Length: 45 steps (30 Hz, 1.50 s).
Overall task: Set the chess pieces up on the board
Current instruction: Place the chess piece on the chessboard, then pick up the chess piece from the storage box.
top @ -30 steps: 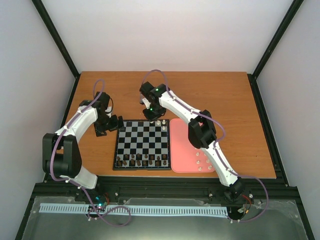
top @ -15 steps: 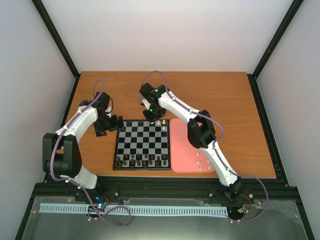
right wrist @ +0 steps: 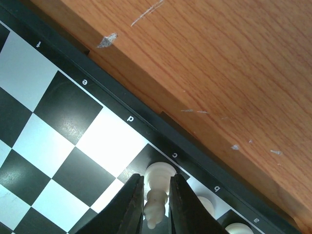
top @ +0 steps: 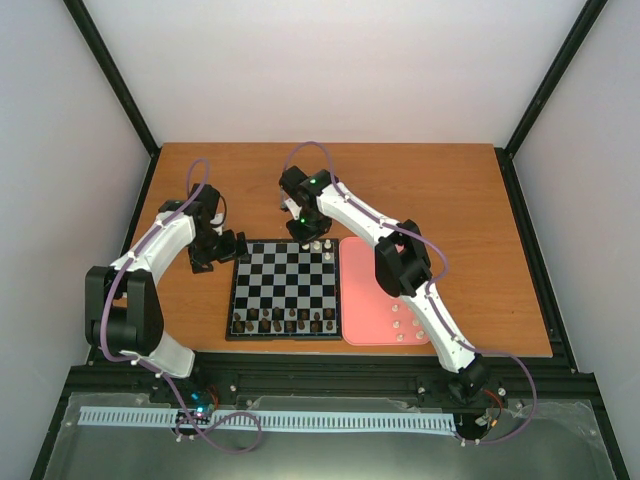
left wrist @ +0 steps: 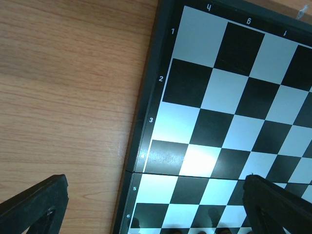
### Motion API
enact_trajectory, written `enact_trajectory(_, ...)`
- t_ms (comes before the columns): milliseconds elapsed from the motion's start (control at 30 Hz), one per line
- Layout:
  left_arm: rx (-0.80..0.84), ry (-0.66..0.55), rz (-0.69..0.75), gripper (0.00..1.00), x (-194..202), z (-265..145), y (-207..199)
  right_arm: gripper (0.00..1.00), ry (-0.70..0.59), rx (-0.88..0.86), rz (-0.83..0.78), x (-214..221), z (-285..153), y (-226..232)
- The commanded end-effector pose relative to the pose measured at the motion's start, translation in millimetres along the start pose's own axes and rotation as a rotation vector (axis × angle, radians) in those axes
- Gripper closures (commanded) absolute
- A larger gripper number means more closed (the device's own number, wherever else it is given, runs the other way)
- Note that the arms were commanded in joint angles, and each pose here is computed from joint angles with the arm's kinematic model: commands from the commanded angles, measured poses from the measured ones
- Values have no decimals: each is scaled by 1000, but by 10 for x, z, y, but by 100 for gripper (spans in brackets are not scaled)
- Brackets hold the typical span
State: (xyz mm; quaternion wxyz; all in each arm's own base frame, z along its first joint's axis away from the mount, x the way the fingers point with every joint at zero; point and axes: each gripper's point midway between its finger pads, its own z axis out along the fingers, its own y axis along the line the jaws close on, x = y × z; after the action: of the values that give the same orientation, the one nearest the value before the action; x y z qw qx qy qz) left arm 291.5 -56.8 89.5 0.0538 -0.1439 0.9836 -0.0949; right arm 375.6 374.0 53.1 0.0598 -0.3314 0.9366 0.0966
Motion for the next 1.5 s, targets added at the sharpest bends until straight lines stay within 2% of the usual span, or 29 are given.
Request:
enact_trajectory(0, 8, -23, 1, 0, -90, -62, -28, 83, 14, 5, -10, 8, 85, 11)
enact_trajectory(400, 9, -18, -1, 0, -89, -37, -29, 68, -71, -63, -40, -160, -195, 169)
enact_trajectory(533, 10, -19, -1, 0, -91, -36, -29, 58, -160, 8, -43, -312, -451, 82)
enact_trajectory(767, 13, -22, 2, 0, -102, -53, -40, 47, -282, 121, -19, -484, -875, -77)
enact_trajectory(933, 14, -29, 5, 0, -103, -84, -45, 37, -332, 192, 79, -424, -1267, -429)
enact_trajectory(1067, 18, -35, 10, 0, -118, -118, -59, 36, -304, 237, 234, -111, -1475, -970)
enact_trajectory(1233, 19, -47, 10, 0, -143, -156, -69, 36, -235, 268, 414, 563, -1596, -1479)
enact_trajectory(1333, 23, -66, 12, 0, -181, -207, -88, 36, -169, 325, 476, 1045, -1637, -1633)
enact_trajectory(1467, 28, -90, 18, 0, -252, -293, -121, 36, -130, 371, 517, 1557, -1742, -1604)
